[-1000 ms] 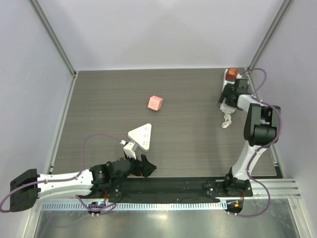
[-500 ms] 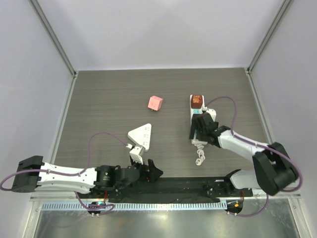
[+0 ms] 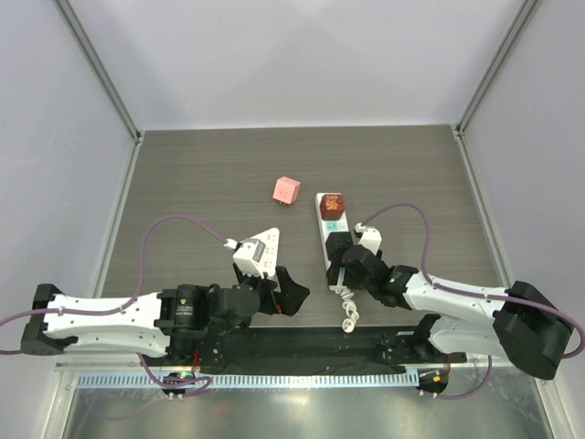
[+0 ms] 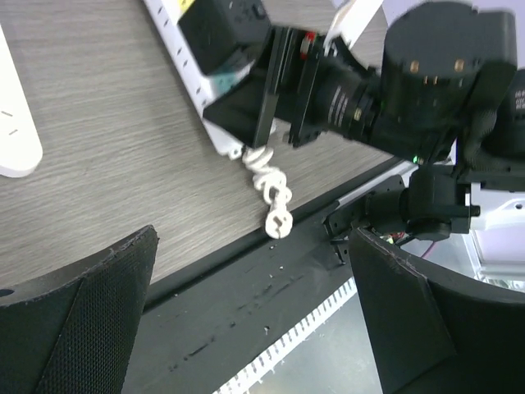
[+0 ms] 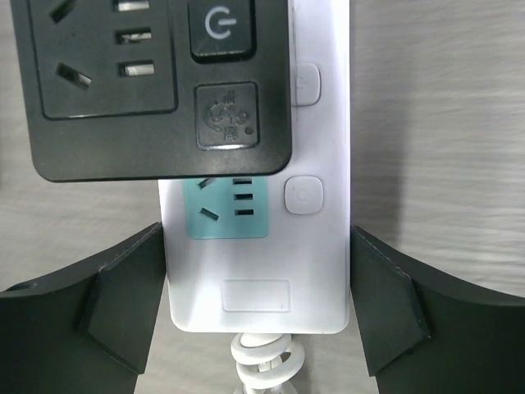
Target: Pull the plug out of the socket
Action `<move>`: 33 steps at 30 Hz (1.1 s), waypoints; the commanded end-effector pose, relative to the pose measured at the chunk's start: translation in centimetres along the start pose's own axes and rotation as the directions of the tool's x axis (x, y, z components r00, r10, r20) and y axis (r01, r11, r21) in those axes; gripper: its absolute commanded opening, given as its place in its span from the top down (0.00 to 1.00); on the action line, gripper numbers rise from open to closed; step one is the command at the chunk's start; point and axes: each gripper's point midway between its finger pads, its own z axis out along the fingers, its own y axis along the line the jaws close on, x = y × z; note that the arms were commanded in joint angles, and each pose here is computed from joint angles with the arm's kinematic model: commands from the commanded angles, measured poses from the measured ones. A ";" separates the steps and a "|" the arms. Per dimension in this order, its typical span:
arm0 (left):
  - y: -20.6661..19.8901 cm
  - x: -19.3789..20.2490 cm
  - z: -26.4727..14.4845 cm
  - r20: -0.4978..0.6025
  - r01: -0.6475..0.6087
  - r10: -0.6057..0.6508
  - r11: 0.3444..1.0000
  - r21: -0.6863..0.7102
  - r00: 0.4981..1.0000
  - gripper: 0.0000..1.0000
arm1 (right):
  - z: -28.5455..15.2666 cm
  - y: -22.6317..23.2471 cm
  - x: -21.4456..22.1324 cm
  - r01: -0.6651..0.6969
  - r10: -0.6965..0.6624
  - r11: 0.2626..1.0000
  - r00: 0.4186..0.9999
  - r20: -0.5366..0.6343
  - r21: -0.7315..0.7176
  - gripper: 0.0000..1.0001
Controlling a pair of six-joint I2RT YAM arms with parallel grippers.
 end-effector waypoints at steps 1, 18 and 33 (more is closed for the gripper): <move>0.9 -1.9 -0.5 0.043 -0.044 0.047 0.996 -0.081 0.998 0.00 | -0.7 1.3 1.9 -0.046 0.044 0.998 0.998 -0.049 -0.048 0.27; 0.2 -3.5 5.1 -0.108 -0.098 0.077 0.973 -0.208 0.991 0.00 | -8.9 0.8 -8.0 -0.042 0.052 0.998 0.972 0.228 -0.048 0.00; -1.9 -2.0 13.7 -0.226 -0.307 0.236 0.878 -0.367 0.945 0.00 | -5.0 -9.7 -13.1 -0.318 0.310 0.948 0.933 0.184 0.017 0.05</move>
